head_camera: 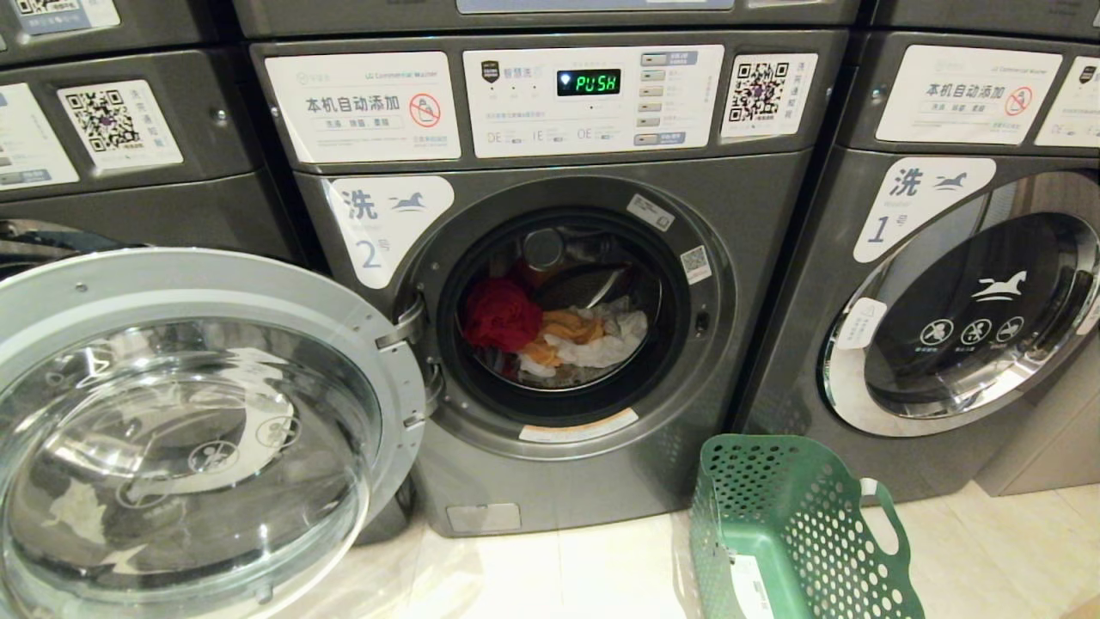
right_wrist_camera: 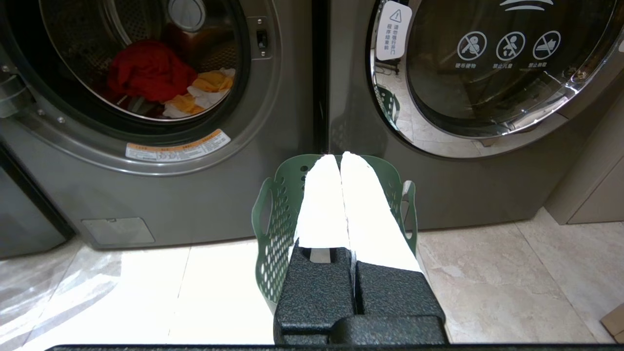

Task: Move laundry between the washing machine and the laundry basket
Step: Pick a cloth and place it into the basket

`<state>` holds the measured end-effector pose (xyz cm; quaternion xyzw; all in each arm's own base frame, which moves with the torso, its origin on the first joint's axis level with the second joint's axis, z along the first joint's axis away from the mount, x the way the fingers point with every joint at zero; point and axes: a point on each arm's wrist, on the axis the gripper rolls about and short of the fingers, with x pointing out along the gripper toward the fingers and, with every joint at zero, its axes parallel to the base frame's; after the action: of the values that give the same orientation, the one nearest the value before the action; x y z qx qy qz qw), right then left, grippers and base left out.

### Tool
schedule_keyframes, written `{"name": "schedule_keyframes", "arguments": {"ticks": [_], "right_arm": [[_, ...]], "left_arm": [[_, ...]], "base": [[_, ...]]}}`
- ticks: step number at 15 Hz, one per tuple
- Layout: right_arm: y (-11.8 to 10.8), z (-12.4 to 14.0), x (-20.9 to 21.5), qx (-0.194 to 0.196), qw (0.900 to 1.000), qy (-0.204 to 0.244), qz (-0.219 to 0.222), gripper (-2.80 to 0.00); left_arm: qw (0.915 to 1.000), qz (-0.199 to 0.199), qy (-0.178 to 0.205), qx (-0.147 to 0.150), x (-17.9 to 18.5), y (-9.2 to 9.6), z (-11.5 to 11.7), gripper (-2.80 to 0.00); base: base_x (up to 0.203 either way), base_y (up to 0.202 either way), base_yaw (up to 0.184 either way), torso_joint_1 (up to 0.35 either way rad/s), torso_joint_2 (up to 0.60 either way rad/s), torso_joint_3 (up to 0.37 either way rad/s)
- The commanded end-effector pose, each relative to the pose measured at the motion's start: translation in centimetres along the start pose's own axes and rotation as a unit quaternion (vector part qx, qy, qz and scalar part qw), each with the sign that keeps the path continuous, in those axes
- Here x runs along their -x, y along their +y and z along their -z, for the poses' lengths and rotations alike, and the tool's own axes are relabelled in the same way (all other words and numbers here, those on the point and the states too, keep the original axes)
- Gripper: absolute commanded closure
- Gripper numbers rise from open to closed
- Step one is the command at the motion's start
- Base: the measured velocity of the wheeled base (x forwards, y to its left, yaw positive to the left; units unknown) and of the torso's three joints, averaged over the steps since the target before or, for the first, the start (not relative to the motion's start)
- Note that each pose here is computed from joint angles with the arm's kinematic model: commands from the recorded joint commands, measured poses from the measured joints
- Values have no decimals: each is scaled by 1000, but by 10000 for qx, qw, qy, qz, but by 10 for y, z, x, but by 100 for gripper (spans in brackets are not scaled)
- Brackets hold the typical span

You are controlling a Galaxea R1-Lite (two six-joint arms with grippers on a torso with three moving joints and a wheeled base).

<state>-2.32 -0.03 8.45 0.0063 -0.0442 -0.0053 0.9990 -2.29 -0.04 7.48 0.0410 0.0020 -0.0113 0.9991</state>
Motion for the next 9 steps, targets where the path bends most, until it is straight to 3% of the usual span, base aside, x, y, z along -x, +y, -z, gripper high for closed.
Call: {"name": "schedule_keyframes", "arguments": {"ticks": [1, 9], "right_arm": [[0, 10, -2, 0, 9999, 169, 8, 0], [0, 10, -2, 8, 9999, 173, 0, 0]], "left_arm": [[10000, -3, 14, 20, 0, 0, 0, 0], [10000, -12, 30, 12, 0, 0, 1, 0]], "base": [[0, 0, 0, 0, 0, 0], [0, 0, 0, 0, 0, 0]]}}
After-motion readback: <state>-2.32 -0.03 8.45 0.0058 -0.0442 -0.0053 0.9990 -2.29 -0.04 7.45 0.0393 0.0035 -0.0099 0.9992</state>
